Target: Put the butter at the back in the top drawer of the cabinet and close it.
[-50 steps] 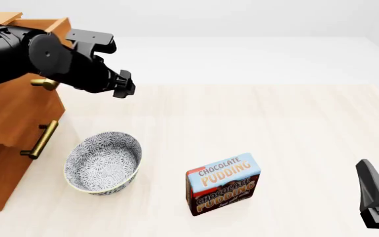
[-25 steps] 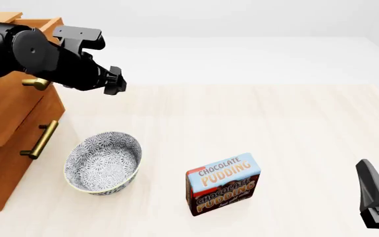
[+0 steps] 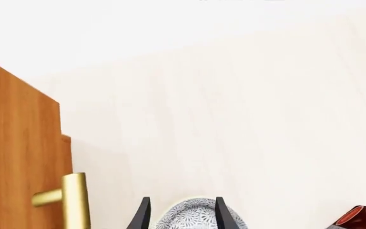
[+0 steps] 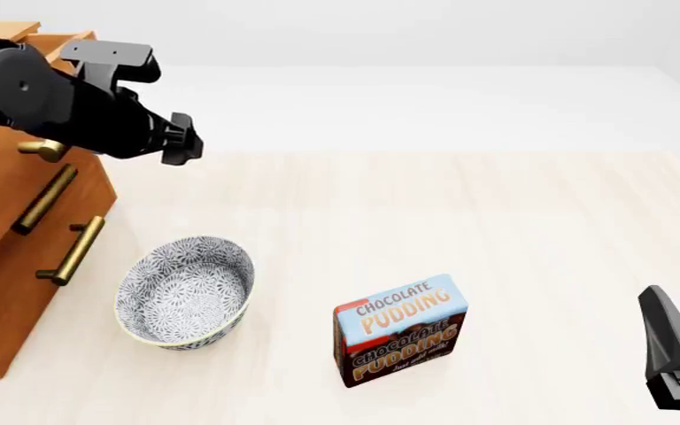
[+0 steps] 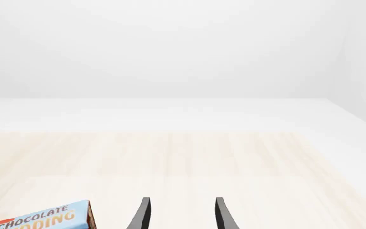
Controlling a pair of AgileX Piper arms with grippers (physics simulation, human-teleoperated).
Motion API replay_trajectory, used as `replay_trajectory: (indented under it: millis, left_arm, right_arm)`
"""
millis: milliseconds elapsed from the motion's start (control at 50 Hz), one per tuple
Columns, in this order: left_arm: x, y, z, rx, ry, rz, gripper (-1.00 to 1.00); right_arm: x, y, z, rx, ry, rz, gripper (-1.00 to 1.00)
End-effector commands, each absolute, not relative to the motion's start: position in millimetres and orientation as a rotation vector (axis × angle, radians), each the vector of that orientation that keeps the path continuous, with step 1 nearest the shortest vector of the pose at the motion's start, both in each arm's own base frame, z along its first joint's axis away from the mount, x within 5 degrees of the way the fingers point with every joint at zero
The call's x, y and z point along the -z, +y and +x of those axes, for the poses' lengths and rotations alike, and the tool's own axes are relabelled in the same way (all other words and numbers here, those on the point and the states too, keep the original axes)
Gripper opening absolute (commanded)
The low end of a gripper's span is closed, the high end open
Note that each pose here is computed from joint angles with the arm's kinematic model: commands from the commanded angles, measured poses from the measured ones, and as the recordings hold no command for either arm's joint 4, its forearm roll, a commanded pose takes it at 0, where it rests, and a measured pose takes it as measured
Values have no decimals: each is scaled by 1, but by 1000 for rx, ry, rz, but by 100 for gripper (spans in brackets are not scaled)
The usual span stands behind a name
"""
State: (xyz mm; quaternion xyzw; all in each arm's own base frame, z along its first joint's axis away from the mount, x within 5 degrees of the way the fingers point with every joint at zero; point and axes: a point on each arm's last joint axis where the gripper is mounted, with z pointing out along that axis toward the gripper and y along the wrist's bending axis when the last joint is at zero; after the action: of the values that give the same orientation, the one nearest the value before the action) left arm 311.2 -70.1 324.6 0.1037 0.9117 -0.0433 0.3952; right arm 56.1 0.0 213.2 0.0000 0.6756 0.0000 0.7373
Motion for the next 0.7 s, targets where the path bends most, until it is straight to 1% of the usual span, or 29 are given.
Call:
replay_trajectory:
  millis: [20, 380, 700]
  left_arm:
    - [-328, -60, 309, 91, 2304, 237, 100]
    - [-328, -46, 309, 63, 2304, 196, 100]
    - [-322, -38, 316, 45, 2313, 172, 100]
  right_arm:
    - [-213, 0, 56, 0, 1484, 0, 100]
    - [-213, 0, 56, 0, 1484, 0, 100]
    - [-213, 0, 56, 0, 1484, 0, 100]
